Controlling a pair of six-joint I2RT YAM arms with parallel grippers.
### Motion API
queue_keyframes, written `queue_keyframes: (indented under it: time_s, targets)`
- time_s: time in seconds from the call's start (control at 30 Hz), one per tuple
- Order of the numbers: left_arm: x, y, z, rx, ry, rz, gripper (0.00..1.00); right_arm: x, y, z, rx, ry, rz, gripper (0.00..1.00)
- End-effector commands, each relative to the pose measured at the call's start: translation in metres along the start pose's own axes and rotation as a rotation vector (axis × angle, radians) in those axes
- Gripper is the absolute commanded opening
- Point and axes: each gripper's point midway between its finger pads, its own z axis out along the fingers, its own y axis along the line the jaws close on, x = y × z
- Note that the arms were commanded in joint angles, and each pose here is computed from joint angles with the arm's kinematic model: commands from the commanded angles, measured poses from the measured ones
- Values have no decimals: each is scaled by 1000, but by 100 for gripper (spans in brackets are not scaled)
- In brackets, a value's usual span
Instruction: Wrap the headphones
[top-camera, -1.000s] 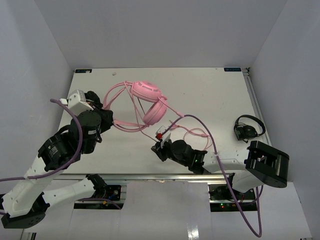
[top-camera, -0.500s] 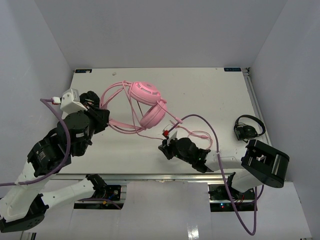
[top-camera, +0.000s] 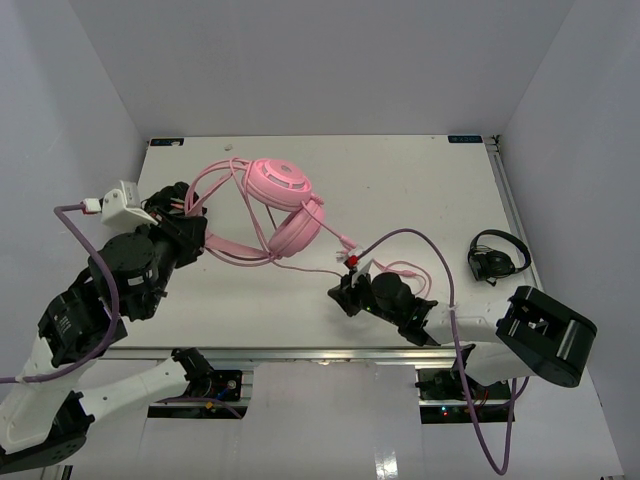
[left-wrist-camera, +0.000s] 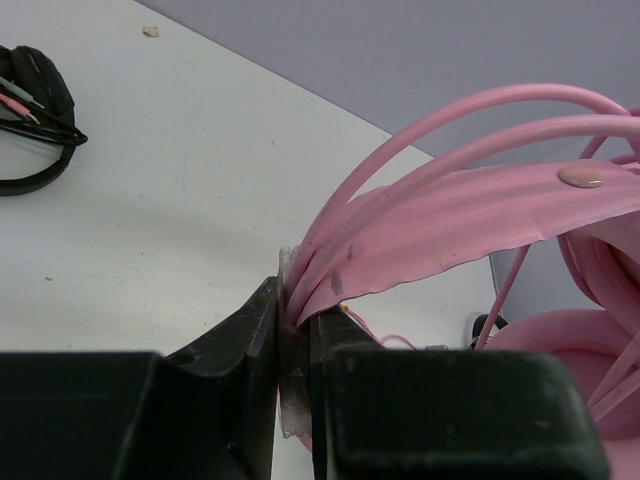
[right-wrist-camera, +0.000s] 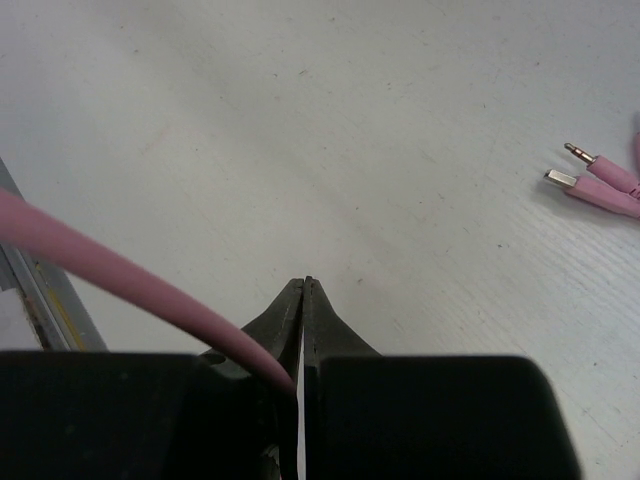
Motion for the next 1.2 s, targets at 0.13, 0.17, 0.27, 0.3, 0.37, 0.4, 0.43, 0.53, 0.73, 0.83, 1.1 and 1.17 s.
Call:
queue_keyframes:
  time_s: [0.13, 0.17, 0.27, 0.3, 0.37, 0.4, 0.43, 0.53, 0.73, 0.83, 1.1, 1.17]
  targets:
    - [-30, -49, -6, 177, -43, -89, 0, -14, -12, -6, 26, -65, 9, 8]
    - [-25, -58, -9, 234, -17, -58, 0, -15, -16, -6, 37, -67, 19, 8]
    - [-11, -72, -17, 352, 48, 33, 0, -23, -28, -7, 54, -74, 42, 8]
    - [-3, -75, -19, 383, 79, 69, 0, -30, -33, -7, 65, -82, 48, 8]
    - [19, -79, -21, 429, 165, 151, 0, -37, -41, -10, 80, -73, 59, 8]
    - [28, -78, -21, 440, 196, 200, 0, -48, -49, -12, 93, -88, 65, 8]
    - [38, -76, -19, 445, 225, 243, 0, -62, -56, -15, 108, -110, 70, 8]
    - [76, -77, -15, 493, 353, 348, 0, -96, -73, -26, 143, -137, 76, 8]
    - [140, -74, 0, 555, 531, 514, 0, -165, -83, -48, 137, -156, 26, 8]
    - [165, -60, 17, 500, 584, 598, 0, -192, -84, -56, 157, -128, -11, 8]
    - [212, -24, 64, 304, 687, 803, 0, -228, -71, -75, 140, -82, -64, 8]
    - [212, -19, 71, 264, 674, 832, 0, -230, -67, -79, 130, -66, -70, 8]
